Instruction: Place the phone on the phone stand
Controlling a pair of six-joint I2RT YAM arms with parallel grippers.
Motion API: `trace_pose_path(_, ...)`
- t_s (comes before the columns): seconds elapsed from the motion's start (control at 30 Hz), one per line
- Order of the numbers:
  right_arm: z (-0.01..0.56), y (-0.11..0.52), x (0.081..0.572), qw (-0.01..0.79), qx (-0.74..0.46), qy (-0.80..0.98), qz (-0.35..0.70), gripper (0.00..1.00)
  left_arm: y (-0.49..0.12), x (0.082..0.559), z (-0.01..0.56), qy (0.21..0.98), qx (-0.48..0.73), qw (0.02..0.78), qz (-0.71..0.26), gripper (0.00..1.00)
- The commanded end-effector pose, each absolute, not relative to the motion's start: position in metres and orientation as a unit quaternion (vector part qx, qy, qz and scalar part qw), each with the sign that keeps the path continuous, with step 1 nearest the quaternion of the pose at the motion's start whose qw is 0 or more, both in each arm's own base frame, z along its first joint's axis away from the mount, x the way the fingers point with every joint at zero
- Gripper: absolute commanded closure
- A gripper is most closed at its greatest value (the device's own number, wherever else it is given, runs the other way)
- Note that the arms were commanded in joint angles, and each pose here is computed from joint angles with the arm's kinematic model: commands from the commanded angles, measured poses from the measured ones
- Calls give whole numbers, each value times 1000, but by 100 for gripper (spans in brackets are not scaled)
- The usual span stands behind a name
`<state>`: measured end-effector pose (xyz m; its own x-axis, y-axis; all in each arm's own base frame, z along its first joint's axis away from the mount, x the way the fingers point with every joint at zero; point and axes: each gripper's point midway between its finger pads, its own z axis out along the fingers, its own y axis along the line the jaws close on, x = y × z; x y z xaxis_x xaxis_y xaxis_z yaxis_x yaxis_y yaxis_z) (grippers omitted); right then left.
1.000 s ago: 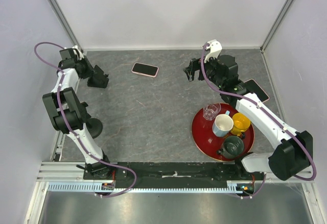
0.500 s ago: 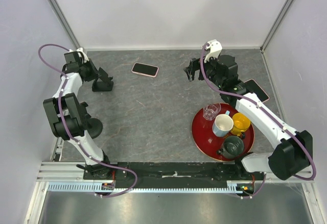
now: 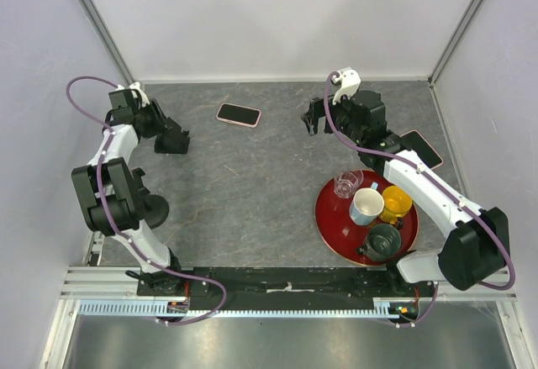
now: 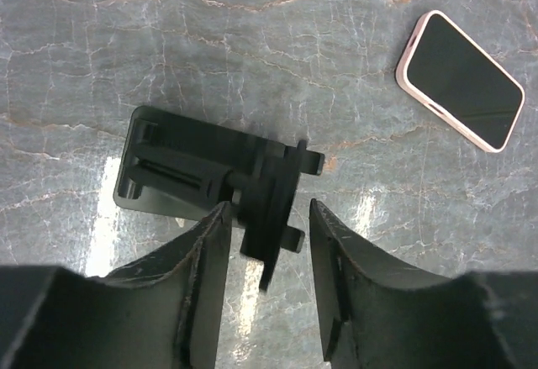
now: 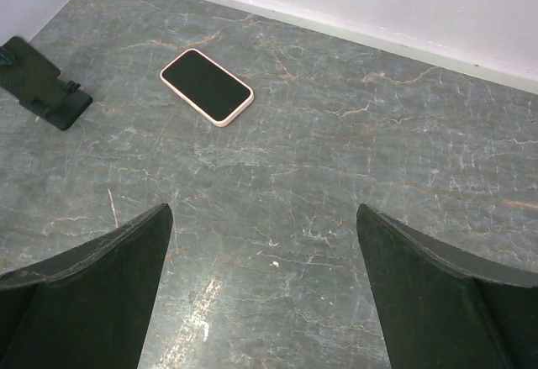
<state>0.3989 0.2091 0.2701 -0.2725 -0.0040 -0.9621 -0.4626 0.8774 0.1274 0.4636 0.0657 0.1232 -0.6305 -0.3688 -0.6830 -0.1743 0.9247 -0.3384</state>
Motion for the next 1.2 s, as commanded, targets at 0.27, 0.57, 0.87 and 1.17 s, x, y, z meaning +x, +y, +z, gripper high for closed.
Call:
trace_pose_path(0.27,283,209,403,600,-155,762,188,2,49,446,199,843,-211,475,-136,6)
trace_pose_path(0.57,267,211,412,587,-153,774,181,2,-59,452,263,816,-134,526,-198,9)
trace_pose_path(0.87,244,228,431,576,-127,778,217,2,-161,488,214,827,-89,485,-271,15)
trace_pose_path(1.17,204,268,484,544,-29,786,291,13,-171,504,164,851,-127,457,-227,30)
